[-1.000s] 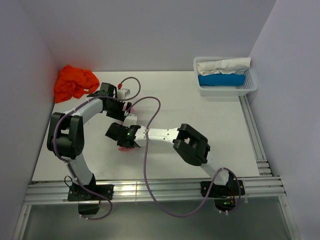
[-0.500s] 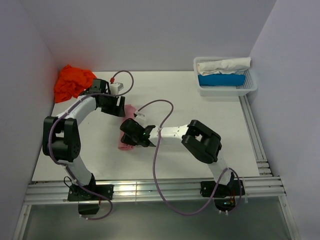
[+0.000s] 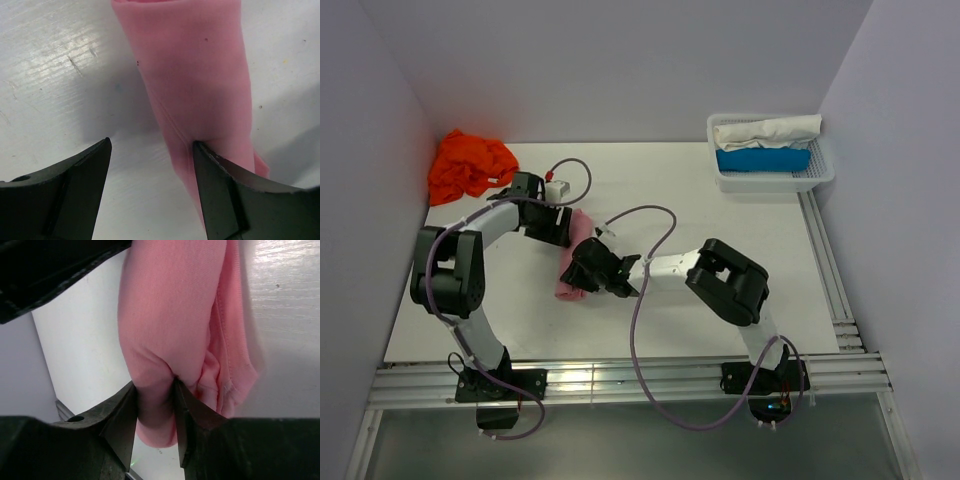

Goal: Roll the t-shirts
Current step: Roll the tshirt

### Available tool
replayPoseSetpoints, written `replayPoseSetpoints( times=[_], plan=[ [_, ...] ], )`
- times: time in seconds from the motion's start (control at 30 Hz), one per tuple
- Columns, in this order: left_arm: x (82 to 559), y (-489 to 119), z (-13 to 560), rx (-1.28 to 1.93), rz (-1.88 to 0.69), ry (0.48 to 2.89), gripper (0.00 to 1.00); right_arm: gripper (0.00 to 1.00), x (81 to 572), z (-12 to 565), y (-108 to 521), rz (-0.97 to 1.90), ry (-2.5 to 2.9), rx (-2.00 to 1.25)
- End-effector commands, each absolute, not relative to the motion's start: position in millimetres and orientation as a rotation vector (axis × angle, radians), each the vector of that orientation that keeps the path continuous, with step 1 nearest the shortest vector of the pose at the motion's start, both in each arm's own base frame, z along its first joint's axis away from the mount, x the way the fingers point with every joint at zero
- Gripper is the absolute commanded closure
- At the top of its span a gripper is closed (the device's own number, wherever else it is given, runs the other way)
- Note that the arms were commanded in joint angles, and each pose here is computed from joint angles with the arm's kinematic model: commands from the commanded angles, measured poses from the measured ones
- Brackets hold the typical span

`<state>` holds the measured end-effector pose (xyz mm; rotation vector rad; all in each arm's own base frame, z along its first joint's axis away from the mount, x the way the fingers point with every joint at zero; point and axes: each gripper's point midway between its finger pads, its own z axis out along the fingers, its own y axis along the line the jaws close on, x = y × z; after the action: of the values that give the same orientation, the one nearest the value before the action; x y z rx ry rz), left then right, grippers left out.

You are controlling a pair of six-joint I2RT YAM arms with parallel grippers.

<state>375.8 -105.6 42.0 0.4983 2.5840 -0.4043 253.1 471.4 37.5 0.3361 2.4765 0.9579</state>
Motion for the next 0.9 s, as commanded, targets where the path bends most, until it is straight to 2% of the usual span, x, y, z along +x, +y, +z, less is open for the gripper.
replayPoseSetpoints(
  times=[0.0,0.17,0.37,0.7,0.87],
  plan=[
    [377.8,-107.4,31.5,0.524,-0.343,2.575,0.28,0.59,241.8,18.5,456.5,0.922,2.541,0.352],
    [377.2,-108.5,29.9,0.528,-0.278,2.57,0.28,0.47,246.0,28.8,454.3,0.995,2.5,0.386],
    [378.2,-108.7,30.1,0.53,-0.241,2.565,0.28,0.39,254.5,57.9,452.6,1.056,2.422,0.395],
    [378.7,-111.4,30.9,0.538,-0.228,2.563,0.28,0.31,260.7,100.5,438.1,1.122,2.298,0.446],
    [378.6,-114.0,31.8,0.541,-0.235,2.562,0.28,0.27,259.2,102.3,427.4,1.121,2.281,0.505]
  ],
)
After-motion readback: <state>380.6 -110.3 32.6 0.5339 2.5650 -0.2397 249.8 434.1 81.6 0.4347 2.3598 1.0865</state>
